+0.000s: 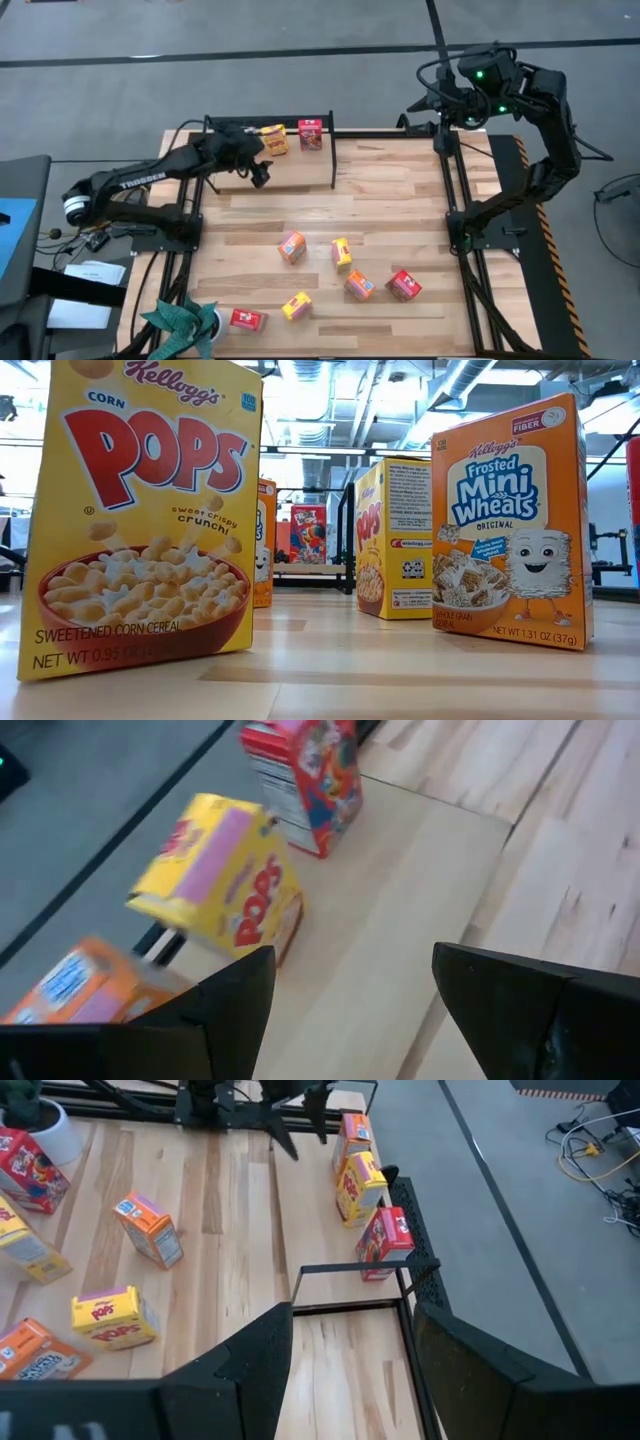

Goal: Stack cereal on shelf
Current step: Adjust the yellow cereal box on the shelf

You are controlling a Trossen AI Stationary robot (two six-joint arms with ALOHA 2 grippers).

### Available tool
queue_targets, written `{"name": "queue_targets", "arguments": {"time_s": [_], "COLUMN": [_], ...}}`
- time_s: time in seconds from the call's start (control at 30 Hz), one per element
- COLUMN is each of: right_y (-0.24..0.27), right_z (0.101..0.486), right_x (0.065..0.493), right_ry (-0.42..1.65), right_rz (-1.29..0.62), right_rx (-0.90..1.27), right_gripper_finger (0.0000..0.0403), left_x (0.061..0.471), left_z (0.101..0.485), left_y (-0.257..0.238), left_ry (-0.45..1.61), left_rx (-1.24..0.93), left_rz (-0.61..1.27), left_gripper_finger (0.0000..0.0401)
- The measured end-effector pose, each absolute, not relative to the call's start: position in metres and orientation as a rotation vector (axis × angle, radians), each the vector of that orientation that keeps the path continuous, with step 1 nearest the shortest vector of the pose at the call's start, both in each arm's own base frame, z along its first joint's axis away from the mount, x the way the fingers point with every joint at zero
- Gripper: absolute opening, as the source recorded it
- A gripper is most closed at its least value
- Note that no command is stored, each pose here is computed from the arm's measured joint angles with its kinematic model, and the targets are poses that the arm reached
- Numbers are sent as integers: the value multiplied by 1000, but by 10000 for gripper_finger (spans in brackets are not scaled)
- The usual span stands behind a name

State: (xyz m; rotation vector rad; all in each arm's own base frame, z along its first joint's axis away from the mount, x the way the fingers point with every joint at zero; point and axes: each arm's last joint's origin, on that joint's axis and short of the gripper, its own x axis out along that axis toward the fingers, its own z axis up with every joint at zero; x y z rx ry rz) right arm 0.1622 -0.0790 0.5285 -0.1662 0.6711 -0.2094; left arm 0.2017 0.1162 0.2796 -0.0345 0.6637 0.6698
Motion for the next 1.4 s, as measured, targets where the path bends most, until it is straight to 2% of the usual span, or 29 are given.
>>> {"name": "queue_targets", "arguments": {"time_s": [0.1, 0.2, 0.67, 1.4], "right_y": [-81, -83, -86, -86], "right_z": [527, 526, 523, 523], "right_x": [166, 169, 173, 173], "right_ry": [678, 687, 701, 707], "right_rz": [-211, -212, -209, -206], "right_rx": [-157, -151, -151, -154], "right_gripper_finger": [232, 232, 232, 232], "left_x": [209, 214, 223, 221], "left_z": [269, 260, 250, 251], "left_y": [120, 125, 134, 141], "left_ry": [714, 751, 776, 749], "left_rx": [-20, -37, 6, 44], "left_rz": [683, 691, 754, 885], "left_gripper_finger": [252, 223, 11, 0]}}
